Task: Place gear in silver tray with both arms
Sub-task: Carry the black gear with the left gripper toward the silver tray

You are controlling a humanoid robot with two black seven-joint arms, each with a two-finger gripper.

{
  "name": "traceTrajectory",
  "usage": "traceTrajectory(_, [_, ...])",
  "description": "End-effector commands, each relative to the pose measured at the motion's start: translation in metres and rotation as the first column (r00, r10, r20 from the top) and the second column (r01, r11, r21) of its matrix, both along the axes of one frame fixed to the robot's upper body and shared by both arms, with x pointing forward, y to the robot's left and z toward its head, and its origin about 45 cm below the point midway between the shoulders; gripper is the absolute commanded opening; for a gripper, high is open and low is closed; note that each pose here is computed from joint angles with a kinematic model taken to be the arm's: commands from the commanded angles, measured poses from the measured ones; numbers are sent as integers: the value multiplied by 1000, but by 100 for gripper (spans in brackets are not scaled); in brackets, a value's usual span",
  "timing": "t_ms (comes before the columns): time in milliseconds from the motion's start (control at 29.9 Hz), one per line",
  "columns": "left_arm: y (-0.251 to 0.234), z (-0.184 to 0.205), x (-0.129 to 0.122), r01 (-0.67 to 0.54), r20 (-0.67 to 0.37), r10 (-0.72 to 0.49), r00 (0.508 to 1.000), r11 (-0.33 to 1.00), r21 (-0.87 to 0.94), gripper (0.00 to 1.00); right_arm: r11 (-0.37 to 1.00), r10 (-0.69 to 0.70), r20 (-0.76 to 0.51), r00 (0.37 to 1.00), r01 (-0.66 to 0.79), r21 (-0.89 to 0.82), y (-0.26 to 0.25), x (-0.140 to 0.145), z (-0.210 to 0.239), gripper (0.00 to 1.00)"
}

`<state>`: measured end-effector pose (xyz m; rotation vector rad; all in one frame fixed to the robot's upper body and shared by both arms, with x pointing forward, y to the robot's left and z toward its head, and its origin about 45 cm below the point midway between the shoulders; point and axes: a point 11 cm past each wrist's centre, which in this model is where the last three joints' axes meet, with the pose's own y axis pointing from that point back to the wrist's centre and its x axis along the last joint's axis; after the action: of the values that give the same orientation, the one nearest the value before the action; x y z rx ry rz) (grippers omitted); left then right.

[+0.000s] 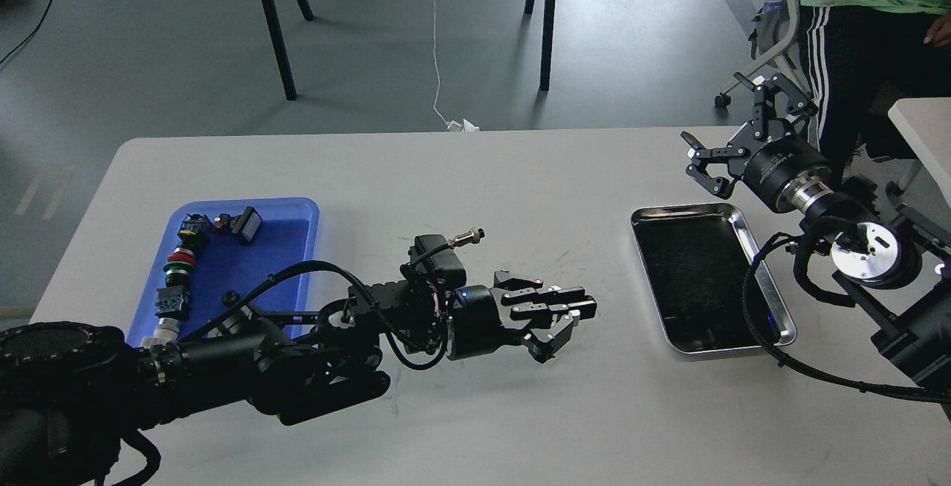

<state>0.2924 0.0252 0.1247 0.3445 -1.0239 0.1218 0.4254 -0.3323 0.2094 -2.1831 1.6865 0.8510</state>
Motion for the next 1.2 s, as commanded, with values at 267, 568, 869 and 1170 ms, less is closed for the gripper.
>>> traceTrajectory(267, [-3, -30, 2, -7, 39, 3, 999, 996, 90, 9, 1000, 11, -6, 1000, -11, -8, 3, -1, -2, 99])
traceTrajectory(568, [10, -43, 6, -25, 65, 16, 998, 990, 138, 9, 1000, 11, -9, 1000, -11, -9, 3, -1, -3, 99])
traceTrajectory(869, [10, -40, 10, -37, 65, 28, 997, 991, 132, 17, 1000, 10, -8, 1000, -10, -11, 2, -1, -3, 99])
traceTrajectory(1170, [7, -37, 9, -28, 63, 20, 998, 992, 119, 34, 1000, 10, -6, 1000, -10, -18, -1, -2, -1, 99])
